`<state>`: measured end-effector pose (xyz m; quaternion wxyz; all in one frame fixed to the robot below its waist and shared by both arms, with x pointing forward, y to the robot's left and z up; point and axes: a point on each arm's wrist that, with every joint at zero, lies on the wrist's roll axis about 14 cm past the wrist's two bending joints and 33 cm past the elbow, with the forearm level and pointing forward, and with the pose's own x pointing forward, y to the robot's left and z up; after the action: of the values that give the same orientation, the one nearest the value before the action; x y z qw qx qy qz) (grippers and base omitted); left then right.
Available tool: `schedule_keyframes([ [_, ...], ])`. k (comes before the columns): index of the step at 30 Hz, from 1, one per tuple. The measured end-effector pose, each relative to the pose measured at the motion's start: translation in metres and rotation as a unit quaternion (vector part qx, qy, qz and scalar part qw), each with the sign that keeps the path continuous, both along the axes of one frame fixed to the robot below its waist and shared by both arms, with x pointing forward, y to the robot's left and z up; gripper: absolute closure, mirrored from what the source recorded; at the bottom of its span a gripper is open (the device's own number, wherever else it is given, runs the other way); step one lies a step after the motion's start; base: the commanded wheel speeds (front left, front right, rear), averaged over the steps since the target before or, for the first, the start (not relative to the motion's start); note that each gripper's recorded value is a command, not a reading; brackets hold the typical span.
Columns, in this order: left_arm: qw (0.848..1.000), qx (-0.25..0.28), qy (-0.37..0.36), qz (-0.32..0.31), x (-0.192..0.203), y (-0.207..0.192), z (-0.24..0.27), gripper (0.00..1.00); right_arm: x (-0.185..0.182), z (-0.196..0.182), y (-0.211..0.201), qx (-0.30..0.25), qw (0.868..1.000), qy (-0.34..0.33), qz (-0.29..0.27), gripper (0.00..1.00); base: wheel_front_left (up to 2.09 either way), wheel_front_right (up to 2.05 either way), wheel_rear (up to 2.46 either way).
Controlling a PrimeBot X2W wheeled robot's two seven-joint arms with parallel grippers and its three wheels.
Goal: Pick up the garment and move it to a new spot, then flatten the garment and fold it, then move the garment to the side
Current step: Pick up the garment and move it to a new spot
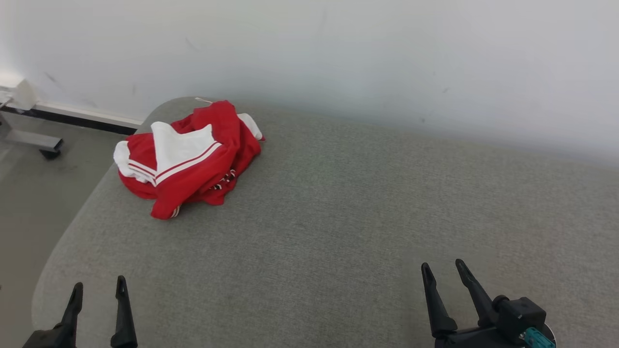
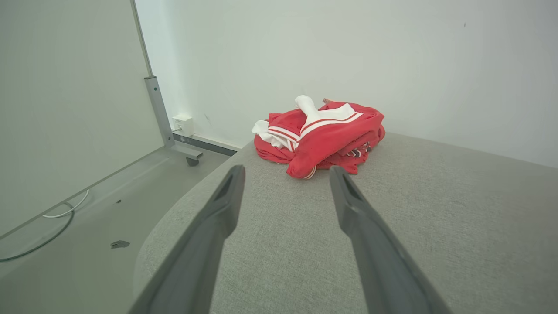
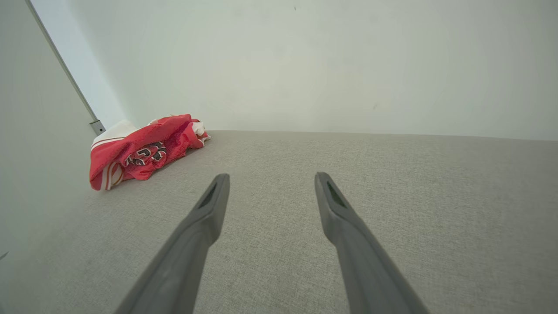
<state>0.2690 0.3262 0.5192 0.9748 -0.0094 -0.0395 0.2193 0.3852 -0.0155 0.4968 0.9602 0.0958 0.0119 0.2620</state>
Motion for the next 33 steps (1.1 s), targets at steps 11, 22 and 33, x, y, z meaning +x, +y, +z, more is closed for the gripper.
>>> schedule_keyframes([
  [11,0.997,-0.001,0.005,0.075,-0.047,0.031,-0.005,0.00,-0.004,-0.004,0.050,0.000,0.997,0.007,0.074,0.00,0.00,0.00,0.00],
  [22,0.996,-0.009,0.004,0.094,-0.056,0.039,-0.007,0.00,-0.004,-0.007,0.060,0.001,0.996,0.011,0.086,0.00,0.00,0.00,0.00],
  [33,0.998,0.018,-0.056,0.031,0.020,0.047,0.051,0.00,0.021,-0.003,0.024,-0.011,1.000,0.000,0.029,0.00,0.00,0.00,0.00],
])
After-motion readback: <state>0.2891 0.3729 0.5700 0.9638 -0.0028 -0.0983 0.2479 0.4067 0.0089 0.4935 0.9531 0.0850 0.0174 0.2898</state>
